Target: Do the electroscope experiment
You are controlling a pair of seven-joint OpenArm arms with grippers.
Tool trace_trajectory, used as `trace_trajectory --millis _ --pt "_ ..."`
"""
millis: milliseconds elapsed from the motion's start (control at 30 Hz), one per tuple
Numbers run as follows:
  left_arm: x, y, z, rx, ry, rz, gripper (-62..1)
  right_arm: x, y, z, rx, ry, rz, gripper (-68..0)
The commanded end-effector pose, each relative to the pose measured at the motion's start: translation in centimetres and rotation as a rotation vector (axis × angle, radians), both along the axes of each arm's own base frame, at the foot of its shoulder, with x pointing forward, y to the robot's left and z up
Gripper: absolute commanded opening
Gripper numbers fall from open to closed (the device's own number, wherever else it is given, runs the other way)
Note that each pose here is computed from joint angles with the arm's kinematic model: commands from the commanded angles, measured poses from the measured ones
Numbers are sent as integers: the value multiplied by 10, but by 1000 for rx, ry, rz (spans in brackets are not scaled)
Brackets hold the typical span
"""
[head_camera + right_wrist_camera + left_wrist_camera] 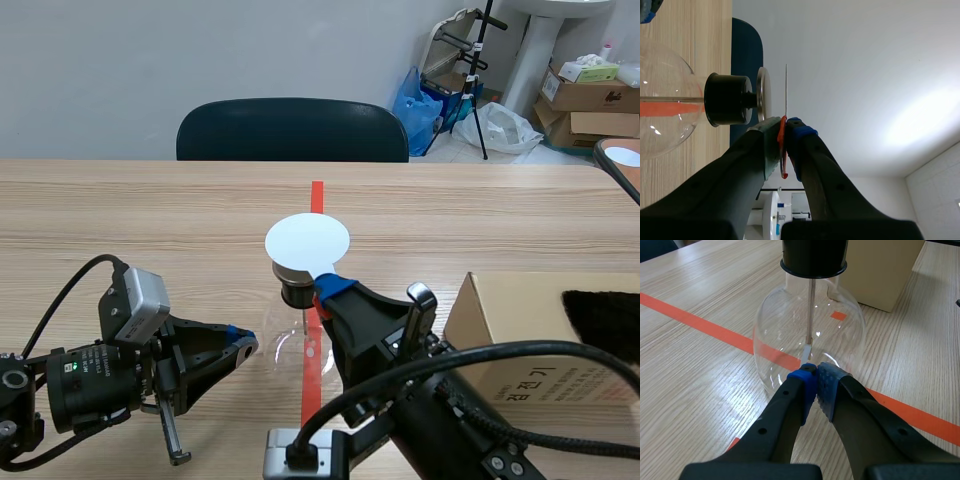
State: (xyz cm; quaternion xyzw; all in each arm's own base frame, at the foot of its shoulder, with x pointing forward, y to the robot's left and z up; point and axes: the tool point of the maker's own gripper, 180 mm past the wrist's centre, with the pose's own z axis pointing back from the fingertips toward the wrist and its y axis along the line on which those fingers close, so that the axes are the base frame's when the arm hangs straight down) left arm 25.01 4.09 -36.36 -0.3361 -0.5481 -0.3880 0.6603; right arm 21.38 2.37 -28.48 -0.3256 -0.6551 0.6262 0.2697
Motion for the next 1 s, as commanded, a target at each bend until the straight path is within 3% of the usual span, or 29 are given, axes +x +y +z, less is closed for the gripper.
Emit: trace_trajectory --millis 0,200,533,667,967 --pt "3 -3 9 -27 -17 1 -575 3 0 11 11 -37 3 -658" --pt "3 -3 9 -27 -17 1 -575 14 -15 12 22 -36 -102 -658" --pt "3 -3 9 -27 -17 1 -575 39 -72 15 60 -32 -448 -658" --pt "3 -3 9 -27 -17 1 -575 43 -90 15 71 -30 -551 -658" --pt "3 -3 9 -27 -17 1 -575 44 -99 15 76 -30 -599 -658"
